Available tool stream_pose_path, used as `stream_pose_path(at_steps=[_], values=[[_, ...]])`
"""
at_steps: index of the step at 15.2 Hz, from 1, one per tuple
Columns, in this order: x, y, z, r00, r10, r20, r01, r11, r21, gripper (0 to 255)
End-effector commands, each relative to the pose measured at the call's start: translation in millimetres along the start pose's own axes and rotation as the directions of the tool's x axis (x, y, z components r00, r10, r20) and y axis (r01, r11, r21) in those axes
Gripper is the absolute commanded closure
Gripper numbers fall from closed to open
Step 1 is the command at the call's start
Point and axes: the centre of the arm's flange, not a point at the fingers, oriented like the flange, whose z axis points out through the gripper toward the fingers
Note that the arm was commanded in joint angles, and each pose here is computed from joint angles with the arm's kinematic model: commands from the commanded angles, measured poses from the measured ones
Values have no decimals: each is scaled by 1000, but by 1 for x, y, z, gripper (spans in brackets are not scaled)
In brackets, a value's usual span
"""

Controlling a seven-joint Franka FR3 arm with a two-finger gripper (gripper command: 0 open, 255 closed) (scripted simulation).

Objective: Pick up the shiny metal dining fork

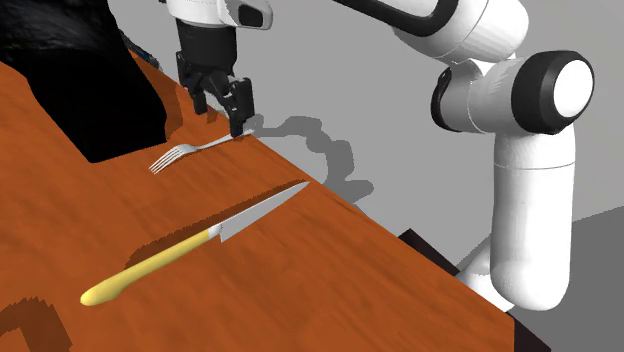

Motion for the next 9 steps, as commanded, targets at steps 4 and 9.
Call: stream_pose_path(at_steps=[4, 9], values=[[-4, -7, 24, 1000, 20, -5, -20, 1000, -2, 0], [-5, -7, 38, 1000, 20, -5, -20, 1000, -2, 255]])
